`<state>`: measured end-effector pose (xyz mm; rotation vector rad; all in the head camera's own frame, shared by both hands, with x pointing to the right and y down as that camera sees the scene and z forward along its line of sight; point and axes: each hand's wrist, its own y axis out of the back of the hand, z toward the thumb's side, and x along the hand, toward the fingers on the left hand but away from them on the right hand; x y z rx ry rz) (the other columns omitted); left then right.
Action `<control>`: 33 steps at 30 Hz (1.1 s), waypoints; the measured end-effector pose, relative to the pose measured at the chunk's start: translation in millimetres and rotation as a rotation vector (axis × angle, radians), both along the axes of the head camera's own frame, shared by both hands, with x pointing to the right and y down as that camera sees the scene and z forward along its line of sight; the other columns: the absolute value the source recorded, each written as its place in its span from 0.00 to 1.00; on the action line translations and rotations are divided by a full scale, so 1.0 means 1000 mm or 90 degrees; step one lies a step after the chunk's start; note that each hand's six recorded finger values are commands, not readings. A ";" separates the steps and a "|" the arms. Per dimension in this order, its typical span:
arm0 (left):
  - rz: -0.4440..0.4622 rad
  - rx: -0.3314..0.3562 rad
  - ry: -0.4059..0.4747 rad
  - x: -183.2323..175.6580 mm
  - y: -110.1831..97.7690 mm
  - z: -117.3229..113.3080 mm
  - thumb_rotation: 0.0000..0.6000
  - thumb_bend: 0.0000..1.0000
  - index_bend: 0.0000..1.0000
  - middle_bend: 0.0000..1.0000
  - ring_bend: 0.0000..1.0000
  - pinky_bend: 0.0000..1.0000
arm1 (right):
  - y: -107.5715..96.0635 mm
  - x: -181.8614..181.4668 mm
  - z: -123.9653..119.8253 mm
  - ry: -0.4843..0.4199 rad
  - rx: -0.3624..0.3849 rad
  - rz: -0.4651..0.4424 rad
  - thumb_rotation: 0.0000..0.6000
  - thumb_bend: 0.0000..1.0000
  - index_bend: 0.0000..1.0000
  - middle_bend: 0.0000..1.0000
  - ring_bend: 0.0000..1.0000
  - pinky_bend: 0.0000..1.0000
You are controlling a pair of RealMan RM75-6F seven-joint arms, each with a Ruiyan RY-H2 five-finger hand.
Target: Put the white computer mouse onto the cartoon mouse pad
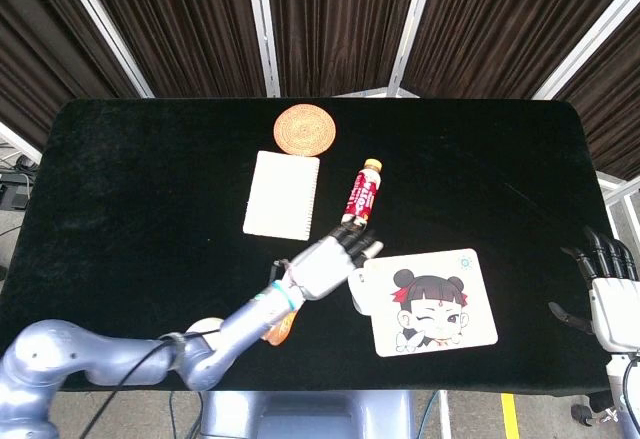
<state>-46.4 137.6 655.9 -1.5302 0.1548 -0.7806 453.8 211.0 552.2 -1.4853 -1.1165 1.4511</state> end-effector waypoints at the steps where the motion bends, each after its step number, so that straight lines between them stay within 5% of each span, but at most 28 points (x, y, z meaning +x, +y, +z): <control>1: -0.013 -0.003 0.001 -0.010 -0.003 -0.001 1.00 0.13 0.00 0.00 0.00 0.00 | 0.000 0.000 0.000 -0.001 0.001 0.000 1.00 0.10 0.20 0.00 0.00 0.00; 13: -0.244 0.008 0.040 -0.201 -0.026 -0.051 1.00 0.12 0.00 0.00 0.00 0.00 | 0.001 -0.012 0.005 0.014 0.002 -0.024 1.00 0.03 0.20 0.00 0.00 0.00; 26: -0.470 -0.017 0.123 -0.366 0.053 -0.094 1.00 0.09 0.00 0.00 0.00 0.00 | -0.006 -0.051 0.014 -0.007 0.012 -0.093 1.00 0.00 0.07 0.00 0.00 0.00; 33: -0.510 -0.008 0.137 -0.402 0.061 -0.100 1.00 0.09 0.00 0.00 0.00 0.00 | -0.021 -0.112 0.027 -0.068 -0.004 -0.203 1.00 0.00 0.10 0.00 0.00 0.00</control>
